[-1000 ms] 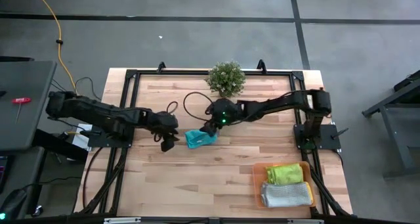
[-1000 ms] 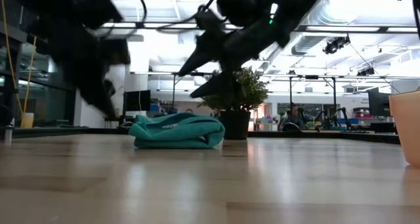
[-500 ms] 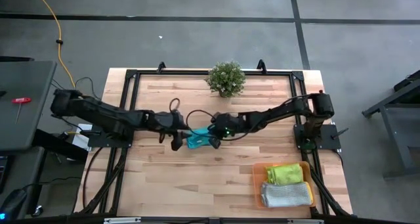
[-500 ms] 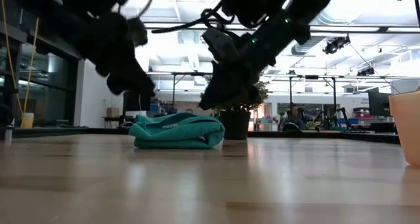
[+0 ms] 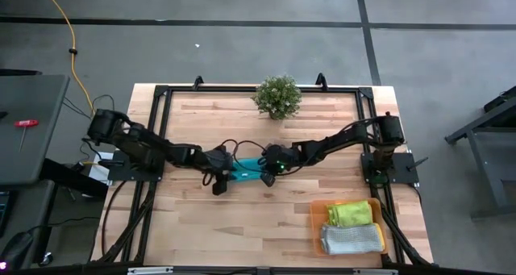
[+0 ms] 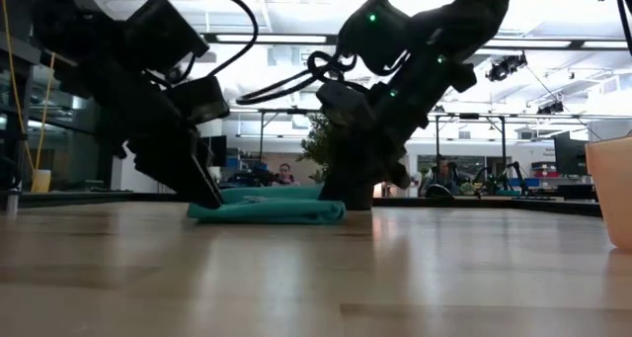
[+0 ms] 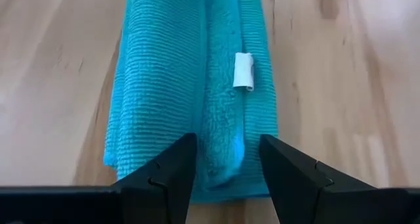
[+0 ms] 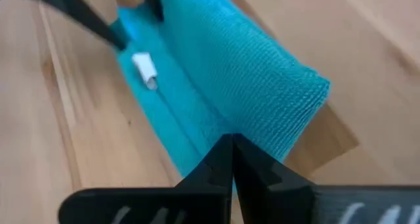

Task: Fold microfiber towels
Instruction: Put the folded blue microfiber towel into the orange bin

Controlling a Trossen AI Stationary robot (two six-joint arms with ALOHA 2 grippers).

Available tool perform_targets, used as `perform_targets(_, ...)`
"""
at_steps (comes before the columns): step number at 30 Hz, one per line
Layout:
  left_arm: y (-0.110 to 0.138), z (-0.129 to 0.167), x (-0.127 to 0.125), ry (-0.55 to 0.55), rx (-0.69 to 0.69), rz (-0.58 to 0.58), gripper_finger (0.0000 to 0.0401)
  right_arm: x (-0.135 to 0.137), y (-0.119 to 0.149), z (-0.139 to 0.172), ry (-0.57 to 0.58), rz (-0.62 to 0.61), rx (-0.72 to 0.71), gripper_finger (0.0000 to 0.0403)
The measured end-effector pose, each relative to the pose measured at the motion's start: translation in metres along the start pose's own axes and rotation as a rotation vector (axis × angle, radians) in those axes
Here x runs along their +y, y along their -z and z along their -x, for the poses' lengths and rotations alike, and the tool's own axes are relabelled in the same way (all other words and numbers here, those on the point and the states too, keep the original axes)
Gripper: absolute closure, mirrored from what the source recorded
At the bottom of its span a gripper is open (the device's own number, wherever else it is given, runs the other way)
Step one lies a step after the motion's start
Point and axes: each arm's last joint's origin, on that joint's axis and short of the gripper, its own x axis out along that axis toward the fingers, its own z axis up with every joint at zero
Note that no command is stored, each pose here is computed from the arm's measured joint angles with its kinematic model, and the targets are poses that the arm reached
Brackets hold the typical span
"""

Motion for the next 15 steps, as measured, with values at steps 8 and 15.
perform_targets(8,0.003,0.000,0.008,-0.083,0.040,-0.152,0.0240,0.003,0.008,0.000,0.023,0.017,0.046,0.0402)
perform_targets(15,-0.002,0.008,0.006,-0.066,0.010,-0.139,0.0240,0.013,-0.007,0.027,-0.004,0.024,-0.020,0.0402)
